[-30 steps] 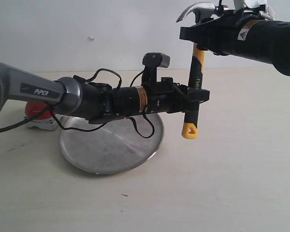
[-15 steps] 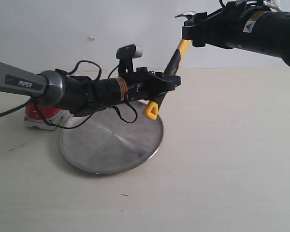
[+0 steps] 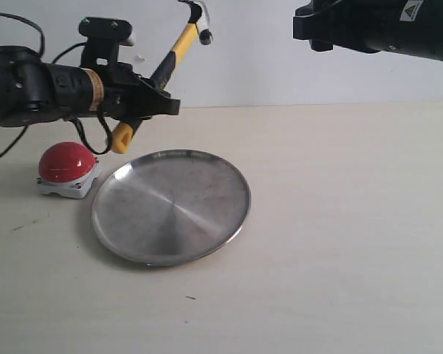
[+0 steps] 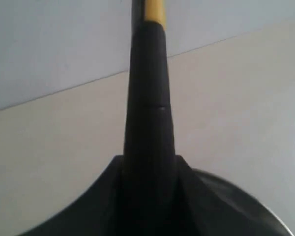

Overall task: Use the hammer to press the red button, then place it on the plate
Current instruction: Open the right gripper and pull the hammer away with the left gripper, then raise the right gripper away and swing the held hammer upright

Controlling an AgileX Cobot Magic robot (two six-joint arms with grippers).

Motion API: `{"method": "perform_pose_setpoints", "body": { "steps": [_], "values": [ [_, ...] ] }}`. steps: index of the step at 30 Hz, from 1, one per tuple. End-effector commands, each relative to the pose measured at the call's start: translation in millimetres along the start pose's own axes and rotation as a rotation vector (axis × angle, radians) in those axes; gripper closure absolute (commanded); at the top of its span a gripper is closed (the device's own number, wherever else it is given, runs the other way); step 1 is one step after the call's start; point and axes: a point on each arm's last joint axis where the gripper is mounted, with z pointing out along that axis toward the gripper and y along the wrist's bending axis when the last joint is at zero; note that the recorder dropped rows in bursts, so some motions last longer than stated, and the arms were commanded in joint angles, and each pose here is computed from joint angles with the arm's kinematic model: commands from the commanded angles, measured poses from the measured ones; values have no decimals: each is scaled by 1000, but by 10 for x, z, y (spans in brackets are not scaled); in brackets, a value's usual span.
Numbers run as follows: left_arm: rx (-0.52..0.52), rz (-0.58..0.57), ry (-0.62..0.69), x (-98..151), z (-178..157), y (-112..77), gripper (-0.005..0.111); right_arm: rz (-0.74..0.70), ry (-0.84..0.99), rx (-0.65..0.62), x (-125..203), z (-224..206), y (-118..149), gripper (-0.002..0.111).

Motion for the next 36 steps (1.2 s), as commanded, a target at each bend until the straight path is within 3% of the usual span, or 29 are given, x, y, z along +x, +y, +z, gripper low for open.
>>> {"method": "perform_pose_setpoints", "body": {
  "steps": [1,8,11,15,22,28,36],
  "values": [
    [18,77,-70,-150,-502,-111,107,-19,-13,-2,-46,-16,7,47],
    [-49,108,-36,55,-1065,-115,107,-19,7,1,-28,-16,4,56],
    [-83,67,-13,280,-1334,-39,107,-18,11,-3,74,-20,3,66],
    [-158,-91,45,606,-1461,156,107,-18,13,-4,102,-22,3,79],
    [-264,-157,180,1049,-1578,376,107,-18,11,-4,97,-27,3,80],
    [-344,-163,173,1064,-1812,395,107,-18,9,-5,95,-26,4,80],
    [-318,-179,186,1111,-1739,393,107,-9,16,-4,101,-26,3,80]
  ]
}}
